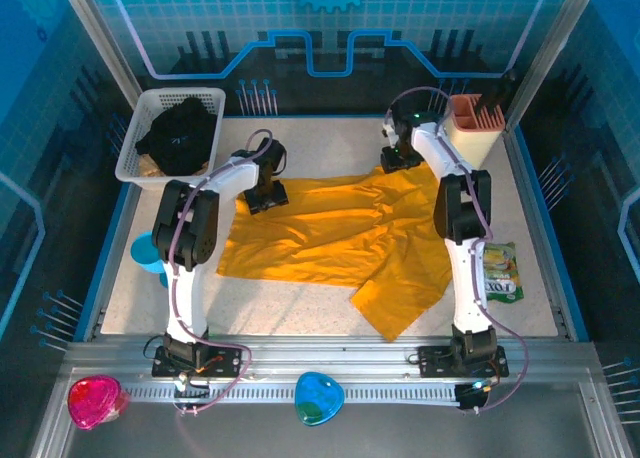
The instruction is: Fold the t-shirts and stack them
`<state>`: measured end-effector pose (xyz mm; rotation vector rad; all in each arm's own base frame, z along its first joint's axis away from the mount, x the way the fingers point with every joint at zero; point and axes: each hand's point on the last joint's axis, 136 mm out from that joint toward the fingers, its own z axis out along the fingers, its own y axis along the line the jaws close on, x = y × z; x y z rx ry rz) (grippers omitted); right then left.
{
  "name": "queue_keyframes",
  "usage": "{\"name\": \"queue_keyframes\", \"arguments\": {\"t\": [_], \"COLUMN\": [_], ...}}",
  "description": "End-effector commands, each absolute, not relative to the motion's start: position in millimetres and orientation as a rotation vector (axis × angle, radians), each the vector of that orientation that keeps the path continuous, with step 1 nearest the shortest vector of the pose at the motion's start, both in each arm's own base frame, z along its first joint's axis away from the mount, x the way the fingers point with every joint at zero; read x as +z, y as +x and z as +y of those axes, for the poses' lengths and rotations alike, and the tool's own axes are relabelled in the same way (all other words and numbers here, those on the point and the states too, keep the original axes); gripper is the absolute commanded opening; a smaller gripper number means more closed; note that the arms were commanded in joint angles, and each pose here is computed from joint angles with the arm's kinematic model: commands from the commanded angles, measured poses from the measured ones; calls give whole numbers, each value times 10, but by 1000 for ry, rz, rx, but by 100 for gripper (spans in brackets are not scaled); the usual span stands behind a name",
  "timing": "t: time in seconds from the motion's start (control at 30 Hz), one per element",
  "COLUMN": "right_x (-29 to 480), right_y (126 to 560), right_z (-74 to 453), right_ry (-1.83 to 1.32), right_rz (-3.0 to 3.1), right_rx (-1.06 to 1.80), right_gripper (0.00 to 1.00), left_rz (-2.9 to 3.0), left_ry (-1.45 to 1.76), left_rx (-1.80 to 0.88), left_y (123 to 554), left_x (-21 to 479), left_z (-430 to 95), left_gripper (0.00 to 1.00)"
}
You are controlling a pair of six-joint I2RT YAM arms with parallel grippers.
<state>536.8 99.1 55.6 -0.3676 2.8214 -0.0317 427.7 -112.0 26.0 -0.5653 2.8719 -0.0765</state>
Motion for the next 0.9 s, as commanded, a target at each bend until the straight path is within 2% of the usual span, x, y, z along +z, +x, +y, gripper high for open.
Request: {"name": "queue_keyframes", "arguments": {"t": [0.0,0.1,0.17,0.2,0.27,0.53,0.67,0.77,0.87], "right_x": [464,240,110,60,62,979,1074,936,739], "right_y": [5340,5279,5206,5171,5119,4885,4508,4165,3808], "right_z": [1159,1247,1297,1314,1335,1384,1378,1378,1397], "right_ry": [-424,-432,-427,-421,-398,-308,-264,-205,-119], "right_rz": [2853,2905,2942,2956,2955,2733,2717,2739,2773], "right_rx": [-10,-2,8,8,-1,15,-23,-36,-24], "right_gripper": [50,49,42,32,0,0,1,22,28], "left_rz": [2882,2924,2933,2933,2938,2912,2910,2911,2913], "left_ry": [-524,-523,-516,-512,-503,-497,-513,-519,-518], "left_rx": [-124,-169,-207,-210,-208,-146,-150,-145,-134], "left_y": [4309,4147,4022,3973,3874,3741,3707,3678,3661], "left_x": [238,110,73,73,84,203,177,145,131], "left_z": [-1262,-1347,-1418,-1431,-1435,-1301,-1293,-1277,-1262], "left_gripper": [57,56,56,56,56,56,56,56,56]}}
